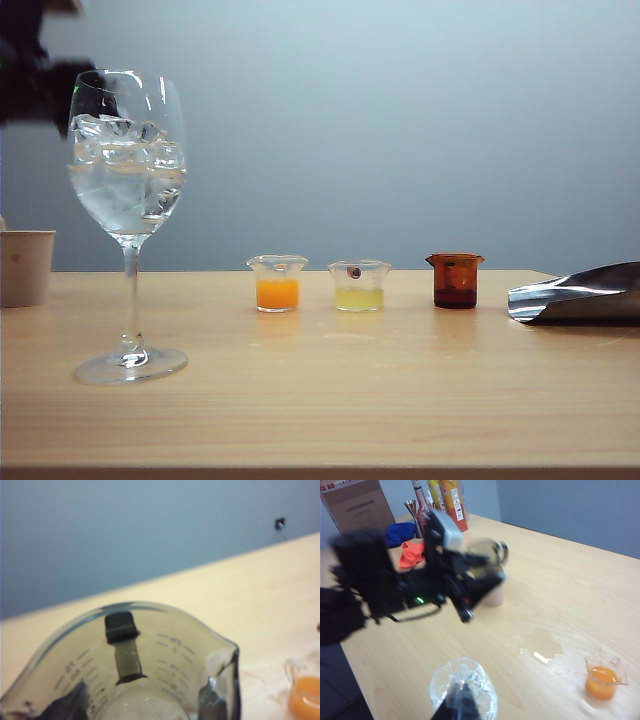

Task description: Pick up the first measuring cup from the left, pour the coconut rum inside into the goblet, and finally put the measuring cup back in its original place.

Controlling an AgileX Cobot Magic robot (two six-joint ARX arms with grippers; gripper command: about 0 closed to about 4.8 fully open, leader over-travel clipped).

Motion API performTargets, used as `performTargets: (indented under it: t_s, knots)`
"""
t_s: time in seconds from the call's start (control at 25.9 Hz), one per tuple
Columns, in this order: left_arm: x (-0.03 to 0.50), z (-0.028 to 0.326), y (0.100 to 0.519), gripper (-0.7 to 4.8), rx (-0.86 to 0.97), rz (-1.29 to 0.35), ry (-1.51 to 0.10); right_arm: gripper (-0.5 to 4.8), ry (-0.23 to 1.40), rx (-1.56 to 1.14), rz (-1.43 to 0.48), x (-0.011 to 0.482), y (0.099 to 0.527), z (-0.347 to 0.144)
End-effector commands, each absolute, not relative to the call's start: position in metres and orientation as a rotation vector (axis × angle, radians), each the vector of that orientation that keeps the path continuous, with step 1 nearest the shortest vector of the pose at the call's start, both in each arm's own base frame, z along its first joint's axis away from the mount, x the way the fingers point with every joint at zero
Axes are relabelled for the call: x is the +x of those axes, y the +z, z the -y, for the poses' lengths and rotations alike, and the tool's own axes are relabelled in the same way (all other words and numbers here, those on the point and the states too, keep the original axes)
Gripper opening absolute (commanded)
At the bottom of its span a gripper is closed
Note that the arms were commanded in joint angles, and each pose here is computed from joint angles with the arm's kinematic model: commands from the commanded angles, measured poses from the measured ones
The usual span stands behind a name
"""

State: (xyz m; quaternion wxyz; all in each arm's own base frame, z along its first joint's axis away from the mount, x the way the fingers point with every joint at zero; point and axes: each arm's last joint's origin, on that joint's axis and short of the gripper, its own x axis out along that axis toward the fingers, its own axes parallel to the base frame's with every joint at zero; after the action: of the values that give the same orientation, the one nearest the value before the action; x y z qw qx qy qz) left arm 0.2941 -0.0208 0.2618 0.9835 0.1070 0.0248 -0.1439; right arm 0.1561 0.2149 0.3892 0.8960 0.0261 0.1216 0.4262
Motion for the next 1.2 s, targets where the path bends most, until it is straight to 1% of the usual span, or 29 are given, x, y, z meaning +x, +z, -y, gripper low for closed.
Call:
performTargets:
  t_s: [0.04, 0.12, 0.19, 0.27, 0.35, 0.46, 0.58, 0.66, 0.81, 1.08, 1.2]
  knots:
    - [0.309, 0.023, 0.251, 0.79, 0.197, 0.004, -0.301, -0.09, 0.869, 0.058, -0.240, 0.162, 0.392, -0.218]
    - [0.325, 0.026, 0.233, 0.79, 0.168, 0.057, -0.278, -0.09, 0.867, 0.048, -0.265, 0.171, 0.390, -0.225]
    - [0.334, 0.026, 0.222, 0.79, 0.121, 0.077, -0.251, -0.09, 0.882, 0.043, -0.280, 0.176, 0.387, -0.232]
    - [0.353, 0.031, 0.198, 0.79, 0.071, 0.024, -0.270, -0.09, 0.906, 0.034, -0.304, 0.182, 0.380, -0.242]
    - [0.369, 0.036, 0.183, 0.79, 0.067, -0.010, -0.284, -0.09, 0.901, 0.025, -0.322, 0.185, 0.375, -0.245]
    - [0.380, 0.045, 0.173, 0.79, 0.038, -0.035, -0.311, -0.09, 0.891, 0.024, -0.320, 0.187, 0.374, -0.246]
    - [0.384, 0.055, 0.164, 0.79, 0.030, -0.055, -0.330, -0.09, 0.883, 0.034, -0.304, 0.190, 0.376, -0.245]
    - [0.386, 0.061, 0.147, 0.79, 0.045, -0.100, -0.341, -0.09, 0.870, 0.034, -0.300, 0.193, 0.376, -0.242]
    - [0.387, 0.063, 0.127, 0.79, 0.035, -0.160, -0.355, -0.09, 0.859, 0.036, -0.300, 0.196, 0.376, -0.240]
    - [0.388, 0.063, 0.114, 0.79, 0.035, -0.199, -0.352, -0.09, 0.859, 0.034, -0.302, 0.196, 0.376, -0.240]
    - [0.388, 0.063, 0.098, 0.79, 0.031, -0.247, -0.358, -0.09, 0.859, 0.034, -0.303, 0.196, 0.375, -0.240]
